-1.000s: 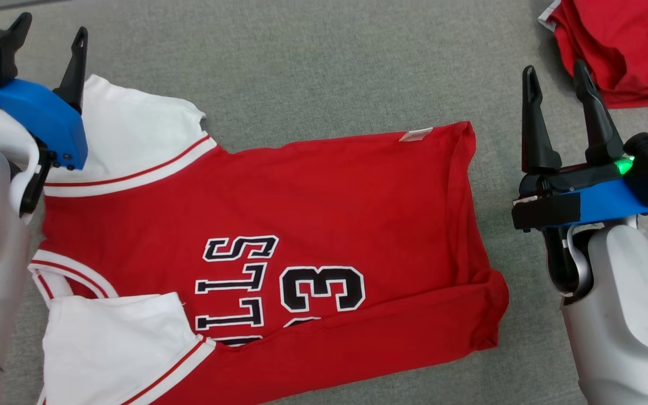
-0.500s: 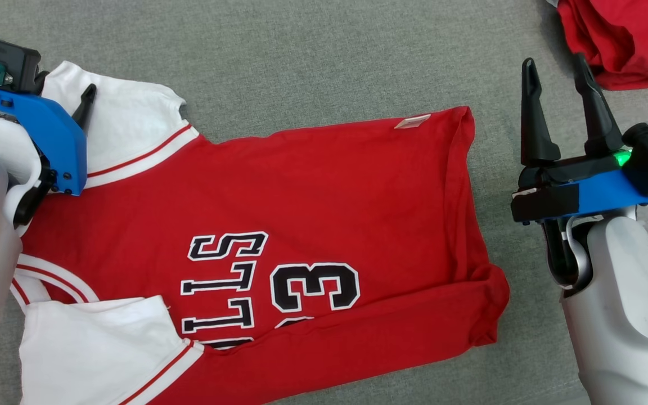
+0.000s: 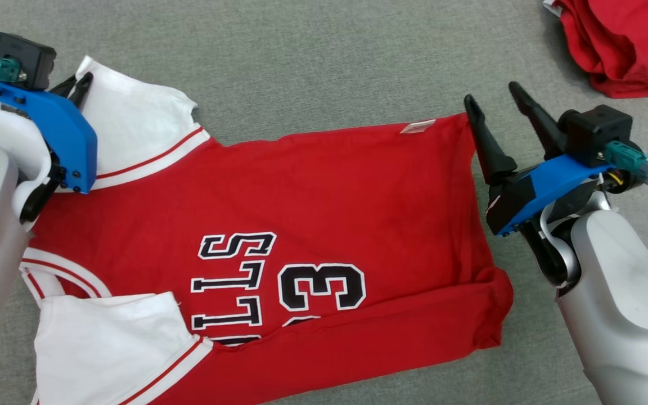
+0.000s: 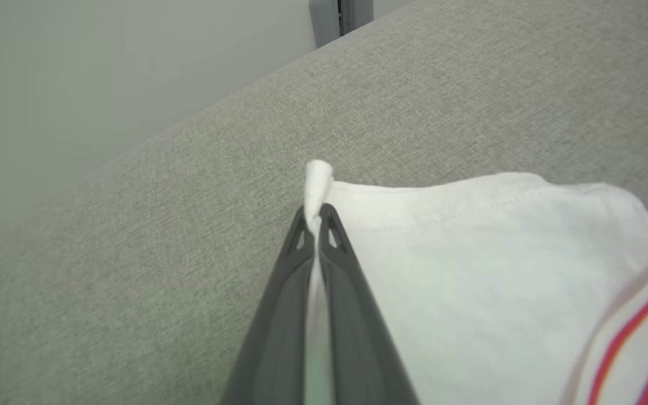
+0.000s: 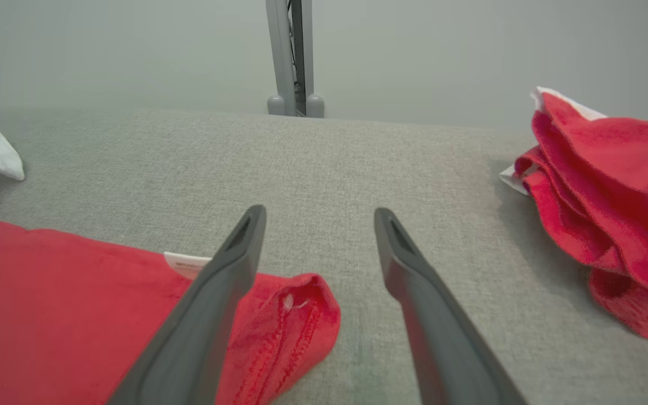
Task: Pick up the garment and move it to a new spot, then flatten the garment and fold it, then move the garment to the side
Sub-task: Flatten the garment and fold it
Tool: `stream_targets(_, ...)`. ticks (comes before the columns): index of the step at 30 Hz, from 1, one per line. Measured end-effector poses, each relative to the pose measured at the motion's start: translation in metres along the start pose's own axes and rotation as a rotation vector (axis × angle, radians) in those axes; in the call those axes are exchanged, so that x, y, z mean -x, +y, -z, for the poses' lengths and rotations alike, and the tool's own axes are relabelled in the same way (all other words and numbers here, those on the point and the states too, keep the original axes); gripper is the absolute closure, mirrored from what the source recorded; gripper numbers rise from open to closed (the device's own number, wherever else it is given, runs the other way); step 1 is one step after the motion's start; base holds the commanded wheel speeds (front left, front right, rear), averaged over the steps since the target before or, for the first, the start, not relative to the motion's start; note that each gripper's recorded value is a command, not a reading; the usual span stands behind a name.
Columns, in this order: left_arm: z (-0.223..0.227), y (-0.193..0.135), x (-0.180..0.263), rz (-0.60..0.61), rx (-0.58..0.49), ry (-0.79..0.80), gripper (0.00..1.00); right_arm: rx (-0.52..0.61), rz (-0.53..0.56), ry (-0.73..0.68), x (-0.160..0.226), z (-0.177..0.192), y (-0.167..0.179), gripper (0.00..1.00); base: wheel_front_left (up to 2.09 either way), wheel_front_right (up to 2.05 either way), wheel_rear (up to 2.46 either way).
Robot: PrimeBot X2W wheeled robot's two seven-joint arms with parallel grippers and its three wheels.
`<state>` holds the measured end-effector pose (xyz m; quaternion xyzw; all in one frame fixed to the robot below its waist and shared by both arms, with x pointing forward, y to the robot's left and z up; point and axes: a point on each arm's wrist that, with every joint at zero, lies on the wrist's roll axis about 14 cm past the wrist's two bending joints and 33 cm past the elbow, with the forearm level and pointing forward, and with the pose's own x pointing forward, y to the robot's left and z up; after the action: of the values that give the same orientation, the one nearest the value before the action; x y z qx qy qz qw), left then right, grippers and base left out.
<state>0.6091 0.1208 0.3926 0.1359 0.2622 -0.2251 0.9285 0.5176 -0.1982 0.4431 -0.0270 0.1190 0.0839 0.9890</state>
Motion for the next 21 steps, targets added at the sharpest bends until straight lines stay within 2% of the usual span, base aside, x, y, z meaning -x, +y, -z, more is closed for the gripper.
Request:
stream_targets(13,-0.01,0.003,0.007,-0.003,-0.01,-0.064,1.0,0.027,-0.054,0.299,-0.008,0.062,0.013,0.0,0.0,0.0,0.0)
stream_targets(14,-0.01,0.003,0.007,-0.003,-0.008,-0.066,1.0,0.029,-0.056,0.31,-0.009,0.065,0.013,0.11,0.0,0.0,0.0)
stream_targets(15,-0.011,0.003,0.007,-0.004,-0.01,-0.07,1.0,0.031,-0.056,0.313,-0.01,0.065,0.012,0.64,0.0,0.0,0.0)
stream_targets(16,-0.012,0.003,0.007,-0.003,-0.01,-0.072,1.0,0.029,-0.057,0.313,-0.011,0.064,0.012,1.0,0.0,0.0,0.0)
stream_targets(21,-0.014,0.004,0.009,-0.005,-0.006,-0.092,1.0,0.018,-0.048,0.289,-0.014,0.061,0.01,1.0,0.0,0.0,0.0)
